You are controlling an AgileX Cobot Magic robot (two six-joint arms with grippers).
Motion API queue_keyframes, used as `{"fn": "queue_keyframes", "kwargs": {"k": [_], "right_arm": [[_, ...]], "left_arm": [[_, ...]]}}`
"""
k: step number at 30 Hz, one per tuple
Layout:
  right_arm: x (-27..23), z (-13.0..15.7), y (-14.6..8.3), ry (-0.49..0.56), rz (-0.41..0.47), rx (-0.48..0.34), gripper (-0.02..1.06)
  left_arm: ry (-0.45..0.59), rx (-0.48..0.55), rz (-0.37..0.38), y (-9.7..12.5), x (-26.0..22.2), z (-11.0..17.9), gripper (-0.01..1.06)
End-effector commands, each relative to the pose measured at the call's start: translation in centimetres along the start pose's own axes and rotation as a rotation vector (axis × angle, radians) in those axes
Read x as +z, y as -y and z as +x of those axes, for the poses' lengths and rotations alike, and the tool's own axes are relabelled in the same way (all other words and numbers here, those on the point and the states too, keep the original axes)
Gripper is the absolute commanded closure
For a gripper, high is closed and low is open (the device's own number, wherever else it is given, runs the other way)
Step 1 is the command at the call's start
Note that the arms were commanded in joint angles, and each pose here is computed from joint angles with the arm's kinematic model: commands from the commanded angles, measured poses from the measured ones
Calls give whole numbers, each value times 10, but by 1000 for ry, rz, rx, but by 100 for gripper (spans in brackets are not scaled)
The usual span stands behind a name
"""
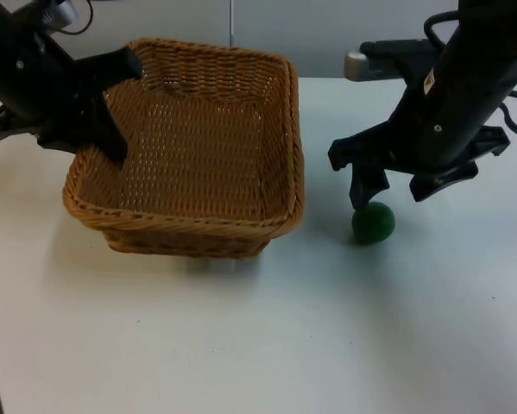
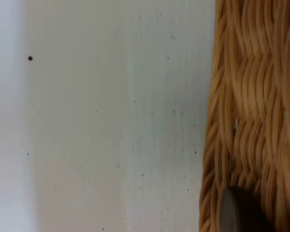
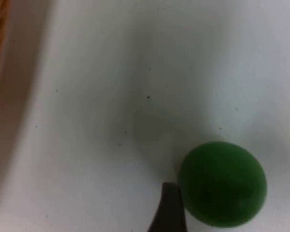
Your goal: Pick up the basket with the left hand and place the ball into the basket with the right hand.
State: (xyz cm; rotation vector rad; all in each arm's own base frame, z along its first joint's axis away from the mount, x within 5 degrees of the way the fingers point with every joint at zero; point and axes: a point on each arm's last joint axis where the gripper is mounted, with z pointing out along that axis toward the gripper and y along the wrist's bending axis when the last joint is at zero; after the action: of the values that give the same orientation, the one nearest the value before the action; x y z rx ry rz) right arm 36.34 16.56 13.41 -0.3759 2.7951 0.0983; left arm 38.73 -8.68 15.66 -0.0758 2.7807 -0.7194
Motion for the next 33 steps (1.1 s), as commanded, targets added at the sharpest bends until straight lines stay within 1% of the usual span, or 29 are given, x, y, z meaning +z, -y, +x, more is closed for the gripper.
{"fn": "queue_keyframes", "kwargs": {"k": [1, 8, 15, 22, 27, 28, 29, 30, 31, 32, 33], "right_arm": [[5, -3, -2, 14, -6, -1, 37], [16, -1, -3, 5, -6, 2, 37], [23, -2, -3, 32, -12, 2, 38], [35, 3, -3, -2, -7, 1, 38], [42, 6, -3, -21, -3, 0, 41], [43, 6, -2, -28, -2, 0, 44], [43, 6, -2, -29, -2, 0, 49], [43, 7, -2, -30, -1, 6, 55], [43, 7, -2, -30, -1, 6, 64], [43, 7, -2, -30, -1, 6, 64], [43, 6, -2, -28, 4, -6, 81]], "left_arm": [[23, -12, 16, 4, -6, -1, 105], [23, -12, 16, 4, -6, -1, 105], [23, -12, 16, 4, -6, -1, 105], [23, -12, 16, 4, -6, -1, 105], [23, -12, 16, 4, -6, -1, 105], [23, -12, 16, 4, -6, -1, 105], [23, -12, 16, 4, -6, -1, 105], [23, -12, 16, 4, -6, -1, 105], [23, -12, 16, 4, -6, -1, 105], [23, -12, 16, 4, -6, -1, 105], [23, -12, 16, 4, -6, -1, 105]]}}
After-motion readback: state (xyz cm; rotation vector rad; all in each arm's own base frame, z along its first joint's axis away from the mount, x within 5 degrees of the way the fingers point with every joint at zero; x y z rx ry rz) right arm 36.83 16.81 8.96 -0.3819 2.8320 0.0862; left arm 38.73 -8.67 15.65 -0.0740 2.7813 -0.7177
